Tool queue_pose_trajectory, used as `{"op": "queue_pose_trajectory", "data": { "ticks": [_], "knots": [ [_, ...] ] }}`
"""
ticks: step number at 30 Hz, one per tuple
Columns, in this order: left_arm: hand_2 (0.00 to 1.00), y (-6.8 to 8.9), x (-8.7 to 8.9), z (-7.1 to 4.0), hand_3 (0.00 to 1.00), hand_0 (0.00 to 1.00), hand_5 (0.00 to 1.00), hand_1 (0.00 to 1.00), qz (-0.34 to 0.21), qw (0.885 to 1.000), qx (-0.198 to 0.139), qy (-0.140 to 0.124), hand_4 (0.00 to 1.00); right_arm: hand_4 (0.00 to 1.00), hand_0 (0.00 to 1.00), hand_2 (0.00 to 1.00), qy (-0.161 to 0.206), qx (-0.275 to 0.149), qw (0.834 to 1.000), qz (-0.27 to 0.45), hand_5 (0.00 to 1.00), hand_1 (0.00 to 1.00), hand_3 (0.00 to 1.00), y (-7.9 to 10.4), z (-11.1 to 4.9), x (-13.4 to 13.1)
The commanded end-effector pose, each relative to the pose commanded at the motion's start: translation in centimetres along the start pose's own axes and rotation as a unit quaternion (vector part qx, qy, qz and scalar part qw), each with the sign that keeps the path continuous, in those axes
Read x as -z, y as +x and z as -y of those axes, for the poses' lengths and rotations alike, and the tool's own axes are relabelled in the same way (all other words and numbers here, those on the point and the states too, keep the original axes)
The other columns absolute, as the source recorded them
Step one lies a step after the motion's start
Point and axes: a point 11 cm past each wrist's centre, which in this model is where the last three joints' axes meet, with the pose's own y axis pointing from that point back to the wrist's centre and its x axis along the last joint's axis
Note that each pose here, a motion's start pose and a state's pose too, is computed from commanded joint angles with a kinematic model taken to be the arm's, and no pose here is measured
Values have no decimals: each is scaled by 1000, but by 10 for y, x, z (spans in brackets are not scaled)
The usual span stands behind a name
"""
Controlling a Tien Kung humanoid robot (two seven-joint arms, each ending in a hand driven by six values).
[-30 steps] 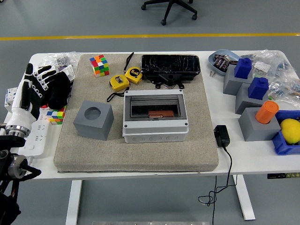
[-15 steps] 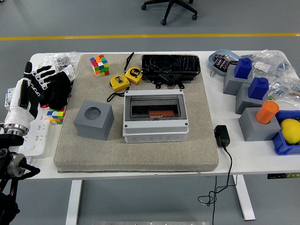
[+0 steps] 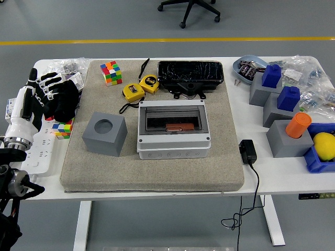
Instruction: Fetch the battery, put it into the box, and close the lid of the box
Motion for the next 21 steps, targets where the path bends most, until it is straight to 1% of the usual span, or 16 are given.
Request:
{"op": "queue_pose_trajectory", "data": {
  "ticks": [6,7,12,13,18,19,21],
  "knots": [
    [675,1,0,0,664,493,936,686,1,1000,0,-1,998,998,862,764,1,1,1000,1,998,809,792,-2,0,1],
    [675,1,0,0,665,539,932,688,0,1000,0,-2,998,998,860,764,2,1,1000,1,998,808,791,-2,0,1],
    [675,1,-2,1,665,539,932,688,2,1000,0,-5,998,998,860,764,2,2,1000,2,998,808,791,-2,0,1],
    [679,1,-2,1,664,641,932,698,2,1000,1,-5,998,998,859,763,2,1,1000,2,998,808,791,-2,0,1],
    [679,1,-2,1,664,641,932,698,6,1000,2,-5,998,998,859,763,2,1,1000,2,998,808,791,-2,0,2],
    [681,1,-2,1,671,692,931,703,6,1000,2,-5,998,998,859,762,2,1,1000,1,998,806,790,-2,0,2],
    [681,1,-3,1,671,692,931,703,6,1000,2,-5,998,998,859,762,2,2,1000,0,998,806,790,-2,0,3]
  ]
}}
